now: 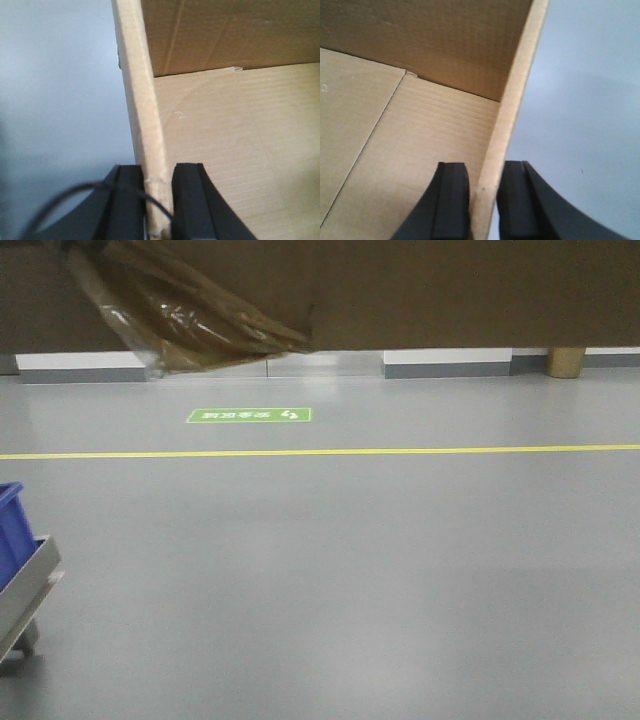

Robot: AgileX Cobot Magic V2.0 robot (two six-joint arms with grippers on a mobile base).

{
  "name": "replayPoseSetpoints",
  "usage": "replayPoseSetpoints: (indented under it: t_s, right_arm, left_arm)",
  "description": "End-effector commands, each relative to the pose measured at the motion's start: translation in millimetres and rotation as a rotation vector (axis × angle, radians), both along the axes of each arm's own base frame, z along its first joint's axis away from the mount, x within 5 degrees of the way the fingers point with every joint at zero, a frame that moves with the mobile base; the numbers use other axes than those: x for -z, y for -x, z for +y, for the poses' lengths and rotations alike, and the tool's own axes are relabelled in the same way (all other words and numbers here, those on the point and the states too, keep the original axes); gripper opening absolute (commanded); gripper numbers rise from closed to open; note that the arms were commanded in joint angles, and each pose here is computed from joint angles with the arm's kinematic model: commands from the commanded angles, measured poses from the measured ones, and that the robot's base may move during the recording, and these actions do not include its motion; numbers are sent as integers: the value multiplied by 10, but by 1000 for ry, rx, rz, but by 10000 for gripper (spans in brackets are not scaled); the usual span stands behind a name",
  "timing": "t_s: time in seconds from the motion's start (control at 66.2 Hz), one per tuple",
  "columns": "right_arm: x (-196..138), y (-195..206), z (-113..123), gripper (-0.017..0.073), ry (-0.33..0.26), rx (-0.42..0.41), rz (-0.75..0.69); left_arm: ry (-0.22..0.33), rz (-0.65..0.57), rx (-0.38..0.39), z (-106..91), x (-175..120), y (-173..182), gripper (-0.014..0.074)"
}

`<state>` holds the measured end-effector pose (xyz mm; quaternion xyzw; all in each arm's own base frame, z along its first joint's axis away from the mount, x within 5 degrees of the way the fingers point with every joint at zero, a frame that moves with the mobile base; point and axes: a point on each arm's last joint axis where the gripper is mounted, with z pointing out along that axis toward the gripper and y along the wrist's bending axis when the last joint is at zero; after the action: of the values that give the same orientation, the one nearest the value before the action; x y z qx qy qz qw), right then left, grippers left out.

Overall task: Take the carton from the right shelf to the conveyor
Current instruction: 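Hold the carton with both grippers while the base turns away from shelf, then hold the carton while the base drives up to the red conveyor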

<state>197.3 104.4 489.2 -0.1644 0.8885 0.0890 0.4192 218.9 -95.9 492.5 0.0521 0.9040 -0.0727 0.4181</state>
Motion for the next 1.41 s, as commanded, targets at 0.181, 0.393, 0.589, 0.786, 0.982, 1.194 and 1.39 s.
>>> replayPoseSetpoints:
  t_s: [0.181, 0.393, 0.589, 0.786, 0.982, 1.194, 1.39]
  right_arm:
    - [-68, 18, 7, -58, -29, -21, -54]
    - [-73, 16, 9, -58, -32, -21, -60]
    - [-74, 15, 10, -58, -33, -21, -61]
    - [-107, -4, 23, -58, -53, -25, -100]
    - [-151, -26, 38, -58, -78, -30, -150]
    - [-152, -26, 39, -58, -79, -30, -152]
    - [-152, -26, 39, -58, -79, -30, -152]
  left_arm:
    - [14, -61, 16, -7, -73, 19, -17]
    - [5, -65, 11, 2, -75, 15, -17]
    - [1, -67, 8, 6, -76, 14, -17]
    - [0, -68, 7, 7, -76, 13, -17]
    - [-2, -69, 6, 9, -76, 13, -17]
    - [-26, -81, -9, 32, -82, 4, -17]
    - [-59, -99, -30, 66, -91, -8, -17]
